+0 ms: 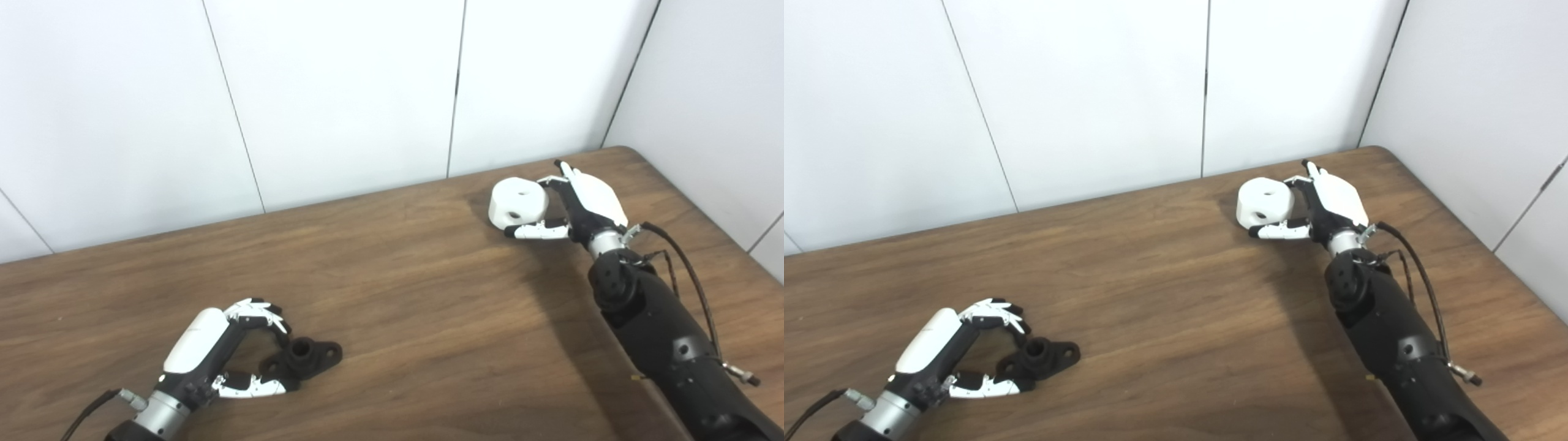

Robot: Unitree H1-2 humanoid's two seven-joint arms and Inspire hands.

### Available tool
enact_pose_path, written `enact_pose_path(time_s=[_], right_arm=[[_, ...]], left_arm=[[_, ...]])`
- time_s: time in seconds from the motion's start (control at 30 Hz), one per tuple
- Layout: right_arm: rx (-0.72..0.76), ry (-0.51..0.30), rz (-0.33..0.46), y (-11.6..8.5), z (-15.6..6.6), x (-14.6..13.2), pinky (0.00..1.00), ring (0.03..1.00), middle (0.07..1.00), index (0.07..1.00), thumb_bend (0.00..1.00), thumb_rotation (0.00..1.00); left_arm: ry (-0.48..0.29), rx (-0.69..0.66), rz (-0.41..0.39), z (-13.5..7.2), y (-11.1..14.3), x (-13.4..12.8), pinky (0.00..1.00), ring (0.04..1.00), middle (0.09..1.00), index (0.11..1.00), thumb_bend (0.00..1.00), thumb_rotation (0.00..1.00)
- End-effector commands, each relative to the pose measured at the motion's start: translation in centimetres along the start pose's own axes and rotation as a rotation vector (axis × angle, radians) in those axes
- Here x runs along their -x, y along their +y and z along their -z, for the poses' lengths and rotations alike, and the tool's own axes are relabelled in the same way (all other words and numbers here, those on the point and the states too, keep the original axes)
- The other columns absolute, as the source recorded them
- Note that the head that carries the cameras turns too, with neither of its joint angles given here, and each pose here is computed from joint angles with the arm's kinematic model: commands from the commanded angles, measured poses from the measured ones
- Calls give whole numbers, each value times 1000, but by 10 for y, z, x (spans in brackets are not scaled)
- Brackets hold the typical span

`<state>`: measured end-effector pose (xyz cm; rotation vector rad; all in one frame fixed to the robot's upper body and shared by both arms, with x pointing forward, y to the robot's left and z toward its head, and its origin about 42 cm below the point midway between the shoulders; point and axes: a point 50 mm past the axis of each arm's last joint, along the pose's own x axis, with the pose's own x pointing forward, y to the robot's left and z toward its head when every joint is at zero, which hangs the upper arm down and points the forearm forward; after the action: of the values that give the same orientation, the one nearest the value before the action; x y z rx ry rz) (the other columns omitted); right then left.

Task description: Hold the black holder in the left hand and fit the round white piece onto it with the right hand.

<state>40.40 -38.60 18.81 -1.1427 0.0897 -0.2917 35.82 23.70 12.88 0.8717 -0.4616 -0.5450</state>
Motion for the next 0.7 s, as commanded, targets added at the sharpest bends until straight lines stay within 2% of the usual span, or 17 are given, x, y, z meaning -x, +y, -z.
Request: enact_pose_path(time_s=[0.0,0.37,0.5,0.63,0.67], right_arm=[[25,-47,77,-25,-12,-14,1000,1000,983,726,953,525],[32,-44,79,-14,-17,-19,1000,1000,974,719,906,515],[22,-62,116,-8,-20,-21,1000,1000,928,641,824,402],[41,-69,155,0,-21,-26,1000,1000,879,564,793,315],[46,-67,157,1,-22,-27,1000,1000,870,519,632,223]], left_arm=[[-17,-28,-18,-1,15,-1,884,786,637,481,520,44],[-23,-29,-23,-5,18,2,879,785,634,481,520,43],[-24,-31,-30,-7,19,4,879,784,634,481,520,43],[-26,-35,-36,-10,22,6,892,786,635,481,520,43],[-26,-34,-38,-11,23,6,894,786,635,481,520,43]])
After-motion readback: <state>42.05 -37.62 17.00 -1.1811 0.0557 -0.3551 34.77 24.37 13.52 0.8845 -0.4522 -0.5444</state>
